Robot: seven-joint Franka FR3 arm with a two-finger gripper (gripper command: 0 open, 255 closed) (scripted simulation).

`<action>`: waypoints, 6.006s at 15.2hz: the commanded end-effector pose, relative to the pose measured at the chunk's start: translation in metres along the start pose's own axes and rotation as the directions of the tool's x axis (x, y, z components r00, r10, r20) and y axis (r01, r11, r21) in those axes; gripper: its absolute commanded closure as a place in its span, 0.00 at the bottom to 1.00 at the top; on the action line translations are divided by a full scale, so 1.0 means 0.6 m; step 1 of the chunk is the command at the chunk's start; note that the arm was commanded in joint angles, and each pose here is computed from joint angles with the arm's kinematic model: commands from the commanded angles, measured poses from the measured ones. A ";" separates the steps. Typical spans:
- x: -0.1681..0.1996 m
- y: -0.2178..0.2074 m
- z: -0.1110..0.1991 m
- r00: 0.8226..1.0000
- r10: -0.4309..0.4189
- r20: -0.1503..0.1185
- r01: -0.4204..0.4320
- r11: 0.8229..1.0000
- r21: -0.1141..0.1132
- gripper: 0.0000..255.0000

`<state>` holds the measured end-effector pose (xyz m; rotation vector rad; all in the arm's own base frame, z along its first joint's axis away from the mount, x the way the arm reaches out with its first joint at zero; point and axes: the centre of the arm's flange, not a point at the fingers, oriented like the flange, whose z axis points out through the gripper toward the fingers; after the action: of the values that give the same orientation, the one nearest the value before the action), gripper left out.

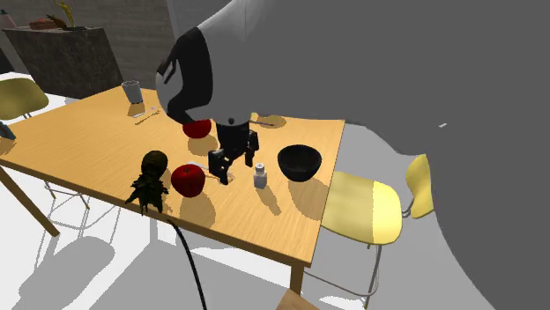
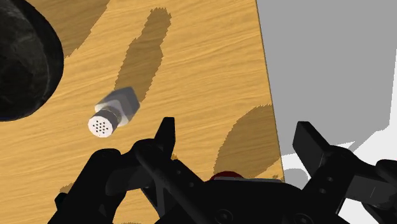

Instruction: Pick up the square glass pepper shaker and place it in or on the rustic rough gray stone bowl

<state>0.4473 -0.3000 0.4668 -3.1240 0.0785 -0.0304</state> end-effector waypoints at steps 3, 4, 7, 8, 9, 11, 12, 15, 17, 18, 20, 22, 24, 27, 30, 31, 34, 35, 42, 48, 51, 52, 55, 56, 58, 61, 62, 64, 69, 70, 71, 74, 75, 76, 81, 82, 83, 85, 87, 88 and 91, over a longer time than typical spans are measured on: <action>0.032 0.079 0.030 1.000 -0.010 0.006 0.010 1.000 -0.008 0.00; 0.040 0.098 0.038 1.000 -0.012 0.007 0.012 1.000 -0.010 0.00; 0.065 0.154 0.060 1.000 -0.019 0.012 0.019 1.000 -0.015 0.00; 0.074 0.172 0.067 1.000 -0.021 0.014 0.021 1.000 -0.017 0.00; 0.083 0.191 0.075 1.000 -0.023 0.015 0.024 1.000 -0.019 0.00; 0.100 0.228 0.090 0.999 -0.028 0.019 0.028 0.999 -0.022 0.00; 0.108 0.246 0.097 0.999 -0.030 0.020 0.030 0.999 -0.024 0.00; 0.108 0.248 0.115 0.999 -0.030 0.020 0.030 0.999 -0.024 0.00; 0.108 0.248 0.133 0.999 -0.030 0.020 0.030 0.999 -0.024 0.00; 0.108 0.248 0.141 0.999 -0.030 0.020 0.030 0.999 -0.024 0.00; 0.108 0.249 0.164 0.999 -0.030 0.020 0.030 0.999 -0.024 0.00; 0.107 0.249 0.164 0.999 -0.030 0.020 0.030 0.999 -0.024 0.00; 0.108 0.249 0.164 0.999 -0.030 0.020 0.030 0.999 -0.024 0.00; 0.108 0.249 0.164 0.999 -0.030 0.020 0.030 0.999 -0.024 0.00; 0.107 0.249 0.164 0.999 -0.030 0.020 0.030 0.999 -0.024 1.00; 0.107 0.249 0.164 0.999 -0.030 0.020 0.030 0.999 -0.024 1.00; 0.107 0.249 0.164 0.999 -0.030 0.020 0.030 0.999 -0.024 1.00; 0.107 0.249 0.164 0.999 -0.030 0.020 0.030 0.999 -0.024 1.00; 0.108 0.248 0.129 0.999 -0.030 0.020 0.030 0.999 -0.024 1.00; 0.109 0.247 0.076 0.999 -0.030 0.020 0.030 0.999 -0.024 1.00; 0.110 0.247 0.050 0.999 -0.030 0.020 0.030 0.999 -0.024 1.00; 0.110 0.247 0.041 0.999 -0.030 0.020 0.030 0.999 -0.024 1.00; 0.110 0.246 0.014 0.999 -0.030 0.020 0.030 0.999 -0.024 1.00; 0.111 0.246 0.006 0.999 -0.030 0.020 0.030 0.999 -0.024 1.00; 0.111 0.246 -0.012 0.999 -0.030 0.020 0.030 0.999 -0.024 1.00; 0.111 0.245 -0.038 0.999 -0.030 0.020 0.030 0.999 -0.024 1.00; 0.112 0.245 -0.047 0.999 -0.030 0.020 0.030 0.999 -0.024 1.00; 0.112 0.245 -0.065 0.999 -0.030 0.020 0.030 0.999 -0.024 1.00; 0.113 0.244 -0.109 0.999 -0.030 0.020 0.030 0.999 -0.024 1.00; 0.113 0.244 -0.117 0.999 -0.030 0.020 0.030 0.999 -0.024 1.00; 0.113 0.244 -0.122 0.999 -0.030 0.020 0.030 0.999 -0.024 1.00; 0.077 0.296 -0.141 0.999 -0.030 0.020 0.030 0.999 -0.024 1.00; 0.065 0.313 -0.148 0.999 -0.030 0.020 0.030 0.999 -0.024 1.00; 0.053 0.330 -0.154 0.999 -0.030 0.020 0.030 0.999 -0.024 1.00; -0.007 0.417 -0.187 0.999 -0.030 0.020 0.030 0.999 -0.024 1.00; -0.019 0.434 -0.193 0.999 -0.030 0.020 0.030 0.999 -0.024 1.00; -0.029 0.448 -0.198 0.999 -0.030 0.020 0.030 0.999 -0.024 1.00; -0.029 0.449 -0.181 0.999 -0.030 0.020 0.030 0.999 -0.024 1.00; -0.029 0.449 -0.163 0.999 -0.030 0.020 0.030 0.999 -0.024 1.00; -0.029 0.449 -0.154 0.999 -0.030 0.020 0.030 0.999 -0.024 1.00; -0.030 0.449 -0.128 0.999 -0.030 0.020 0.030 0.999 -0.024 1.00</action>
<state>0.4148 -0.5694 0.5439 -3.1485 0.0319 0.0016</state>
